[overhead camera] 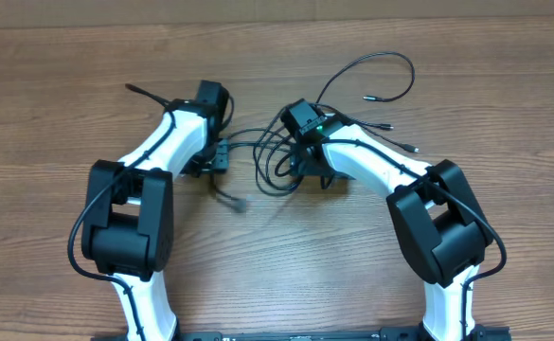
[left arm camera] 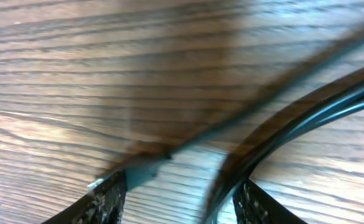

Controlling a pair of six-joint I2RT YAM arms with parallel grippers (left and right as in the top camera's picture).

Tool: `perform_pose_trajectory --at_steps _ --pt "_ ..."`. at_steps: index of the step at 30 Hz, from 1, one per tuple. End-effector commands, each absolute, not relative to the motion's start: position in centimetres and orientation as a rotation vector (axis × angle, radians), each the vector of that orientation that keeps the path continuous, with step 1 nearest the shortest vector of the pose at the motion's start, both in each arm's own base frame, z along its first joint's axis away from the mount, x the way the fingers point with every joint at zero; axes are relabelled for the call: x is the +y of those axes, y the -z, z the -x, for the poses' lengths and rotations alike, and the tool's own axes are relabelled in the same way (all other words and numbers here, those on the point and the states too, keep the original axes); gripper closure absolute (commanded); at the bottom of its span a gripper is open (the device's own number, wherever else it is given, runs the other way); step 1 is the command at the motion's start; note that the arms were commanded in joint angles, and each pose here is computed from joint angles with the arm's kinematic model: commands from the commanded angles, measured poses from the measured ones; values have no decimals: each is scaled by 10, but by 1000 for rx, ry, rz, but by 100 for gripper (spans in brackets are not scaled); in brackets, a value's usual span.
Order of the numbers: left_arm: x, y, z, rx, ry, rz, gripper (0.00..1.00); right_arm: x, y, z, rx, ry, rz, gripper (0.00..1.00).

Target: Untangle cables

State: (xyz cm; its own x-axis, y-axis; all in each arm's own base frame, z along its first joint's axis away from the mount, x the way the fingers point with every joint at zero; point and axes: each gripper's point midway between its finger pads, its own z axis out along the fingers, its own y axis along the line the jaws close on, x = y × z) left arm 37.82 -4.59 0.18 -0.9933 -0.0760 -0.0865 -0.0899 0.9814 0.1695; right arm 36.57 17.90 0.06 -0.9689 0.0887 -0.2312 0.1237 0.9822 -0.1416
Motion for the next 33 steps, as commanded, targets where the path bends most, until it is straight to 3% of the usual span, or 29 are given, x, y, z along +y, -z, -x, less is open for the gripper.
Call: perform_pose_trajectory --at_steps 1,23,25,27,33 --pt "-27 30 -356 3138 -378 162 44 125 60 -328 3012 598 -116 0" --pt "-46 33 -359 3155 -199 168 39 125 60 -328 3010 595 -116 0" --pt "-67 35 -362 3162 -16 173 35 126 61 -327 3021 587 -116 15" --pt "-71 35 -363 3158 24 173 34 128 62 -321 3053 569 -107 23" --pt "-72 35 -367 3144 30 172 32 148 65 -283 3299 370 114 24"
